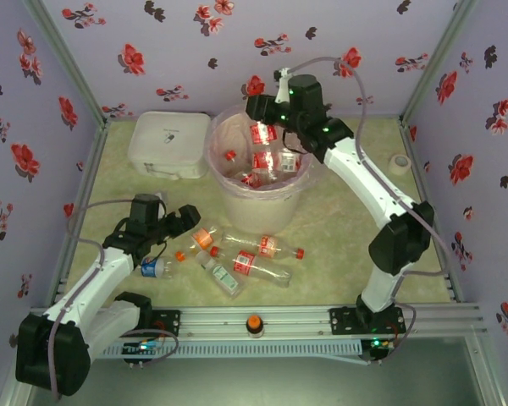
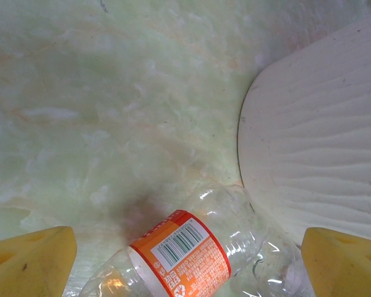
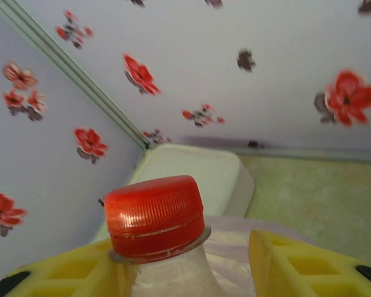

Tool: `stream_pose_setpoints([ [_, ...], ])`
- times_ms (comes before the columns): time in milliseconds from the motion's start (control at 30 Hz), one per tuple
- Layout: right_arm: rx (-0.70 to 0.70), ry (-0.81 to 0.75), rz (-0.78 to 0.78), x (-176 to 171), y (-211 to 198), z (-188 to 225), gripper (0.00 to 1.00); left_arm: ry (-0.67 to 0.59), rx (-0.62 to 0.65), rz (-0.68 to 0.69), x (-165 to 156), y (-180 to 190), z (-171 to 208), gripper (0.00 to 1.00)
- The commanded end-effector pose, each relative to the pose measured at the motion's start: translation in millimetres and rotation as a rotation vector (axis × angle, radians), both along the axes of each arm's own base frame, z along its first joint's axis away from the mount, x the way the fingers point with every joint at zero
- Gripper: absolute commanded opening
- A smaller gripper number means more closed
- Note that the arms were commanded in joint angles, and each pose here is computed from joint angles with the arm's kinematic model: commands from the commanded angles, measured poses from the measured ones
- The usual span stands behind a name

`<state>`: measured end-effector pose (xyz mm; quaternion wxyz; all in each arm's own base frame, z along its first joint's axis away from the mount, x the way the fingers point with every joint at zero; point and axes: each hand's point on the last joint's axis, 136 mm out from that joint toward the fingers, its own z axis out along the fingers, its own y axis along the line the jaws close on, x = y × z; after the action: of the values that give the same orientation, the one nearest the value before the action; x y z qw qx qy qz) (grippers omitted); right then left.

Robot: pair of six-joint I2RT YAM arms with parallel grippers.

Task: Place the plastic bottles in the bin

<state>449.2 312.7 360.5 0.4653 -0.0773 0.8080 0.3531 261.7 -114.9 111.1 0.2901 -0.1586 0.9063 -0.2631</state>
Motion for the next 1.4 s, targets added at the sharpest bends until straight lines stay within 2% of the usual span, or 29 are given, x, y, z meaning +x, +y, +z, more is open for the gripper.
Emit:
stream_pose_setpoints([
  [0, -0.027, 0.106, -0.046, 3, 2, -39, 0.04, 0.001, -0.02, 0.007, -2, 1, 0, 0.94],
  [100, -0.061, 0.131, -0.09, 2, -4, -55, 0.11, -0.001, -0.018, 0.005, -2, 1, 0, 0.94],
  [233, -0.081, 0.111, -0.106, -5, -10, -53, 0.35, 0.0, -0.018, 0.006, -2, 1, 0, 0.94],
  [433, -0.205, -0.003, -0.092, -25, -18, -9, 0.68, 0.002, -0.015, 0.006, 0, 1, -1, 0.94],
  [500, -0.26, -0.035, -0.093, -32, -25, 6, 0.82, 0.0, -0.013, 0.003, 1, 0, 0, 0.94],
  [600, -0.345, -0.054, -0.113, -41, -40, 16, 0.92, -0.001, -0.007, -0.003, 1, 0, 1, 0.95],
  [667, -0.389, -0.055, -0.119, -47, -47, 17, 0.92, -0.001, -0.003, -0.007, 2, 0, 2, 0.95],
  [733, -0.421, -0.038, -0.104, -54, -49, 12, 0.88, -0.001, -0.001, -0.007, 3, 0, 2, 0.95],
  [933, -0.531, 0.067, -0.005, -76, -41, -28, 0.62, 0.004, 0.001, -0.008, 4, 0, 1, 0.95],
  [1100, -0.545, 0.141, 0.091, -92, -17, -67, 0.43, 0.009, 0.001, -0.007, 4, 0, 0, 0.95],
  [1267, -0.562, 0.202, 0.124, -98, -3, -104, 0.36, 0.028, 0.019, -0.012, 1, 2, -5, 0.95],
  [1367, -0.553, 0.215, 0.116, -95, 0, -114, 0.36, 0.05, 0.054, -0.023, -2, 5, -9, 0.95],
])
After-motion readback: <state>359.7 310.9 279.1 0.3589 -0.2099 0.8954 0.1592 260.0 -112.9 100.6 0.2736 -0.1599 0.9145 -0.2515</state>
